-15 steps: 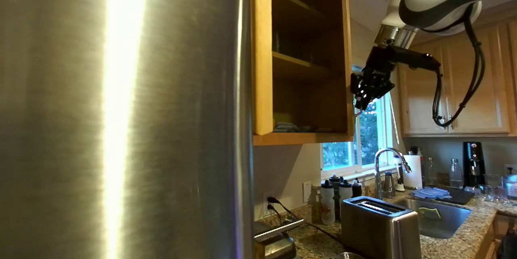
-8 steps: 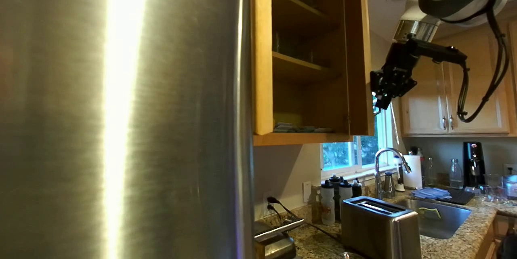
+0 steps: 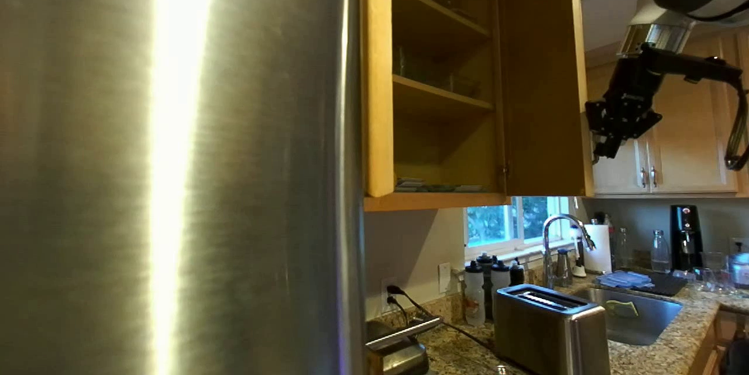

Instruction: Open the cabinet doors

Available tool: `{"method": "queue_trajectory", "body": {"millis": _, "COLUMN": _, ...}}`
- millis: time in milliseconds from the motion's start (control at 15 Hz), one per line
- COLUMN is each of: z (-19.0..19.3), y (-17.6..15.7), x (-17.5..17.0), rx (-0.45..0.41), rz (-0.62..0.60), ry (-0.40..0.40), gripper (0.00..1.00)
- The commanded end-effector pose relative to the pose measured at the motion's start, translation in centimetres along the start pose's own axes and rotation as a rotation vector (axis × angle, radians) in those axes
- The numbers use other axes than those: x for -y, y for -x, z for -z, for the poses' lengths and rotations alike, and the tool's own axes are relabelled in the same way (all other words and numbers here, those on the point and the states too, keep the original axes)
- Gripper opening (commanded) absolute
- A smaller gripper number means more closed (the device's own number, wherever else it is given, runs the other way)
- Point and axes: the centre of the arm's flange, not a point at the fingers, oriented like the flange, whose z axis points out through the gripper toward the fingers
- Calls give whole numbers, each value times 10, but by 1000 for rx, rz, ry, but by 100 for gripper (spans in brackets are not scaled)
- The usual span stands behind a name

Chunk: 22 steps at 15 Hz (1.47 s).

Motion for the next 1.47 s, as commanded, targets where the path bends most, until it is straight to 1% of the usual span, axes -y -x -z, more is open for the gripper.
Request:
{"method": "queue_trajectory", "body": {"millis": 0, "z": -14, "y": -36, "x": -41, "rx": -66, "rz": -134, "ry": 78, "gripper": 9}}
{"method": "queue_trajectory", "body": {"millis": 133, "z": -13, "y": -31, "x": -50, "rx": -76, "rz": -177, "ry": 112, "gripper": 9}}
{"method": "queue_trajectory", "body": {"millis": 200, "z": -13, "y": -31, "x": -54, "rx": -105, "rz": -197, "ry": 148, "gripper": 36}}
{"method": "queue_trajectory", "body": {"millis": 333, "z": -23, "y": -37, "x": -54, "rx": -169, "rz": -225, "ry": 226, "gripper": 34}}
{"method": "queue_trajectory", "body": {"millis": 400, "z": -29, "y": -38, "x": -49, "rx": -190, "rz": -220, "ry": 277, "gripper": 40}}
{"method": "queue_trajectory", "body": {"millis": 600, "z": -47, "y": -32, "x": -30, "rx": -208, "rz": -180, "ry": 438, "gripper": 58}}
{"method": "queue_trajectory", "body": {"millis": 1000, "z": -55, "y": -11, "x": -9, "rx": -261, "rz": -135, "ry": 773, "gripper": 97}}
{"method": "queue_trajectory", "body": {"millis": 1133, "z": -58, "y": -8, "x": -6, "rx": -258, "rz": -115, "ry": 863, "gripper": 100}}
{"method": "queue_trajectory", "body": {"millis": 1200, "z": -58, "y": -5, "x": -5, "rx": -248, "rz": -91, "ry": 890, "gripper": 100}}
{"method": "queue_trajectory", "body": {"millis": 1267, "z": -60, "y": -3, "x": -2, "rx": -231, "rz": -59, "ry": 894, "gripper": 100}}
{"method": "queue_trajectory", "body": {"millis": 1333, "z": -65, "y": -1, "x": 4, "rx": -207, "rz": -5, "ry": 828, "gripper": 100}}
{"method": "queue_trajectory", "body": {"millis": 1400, "z": -69, "y": 1, "x": 13, "rx": -210, "rz": 31, "ry": 744, "gripper": 100}}
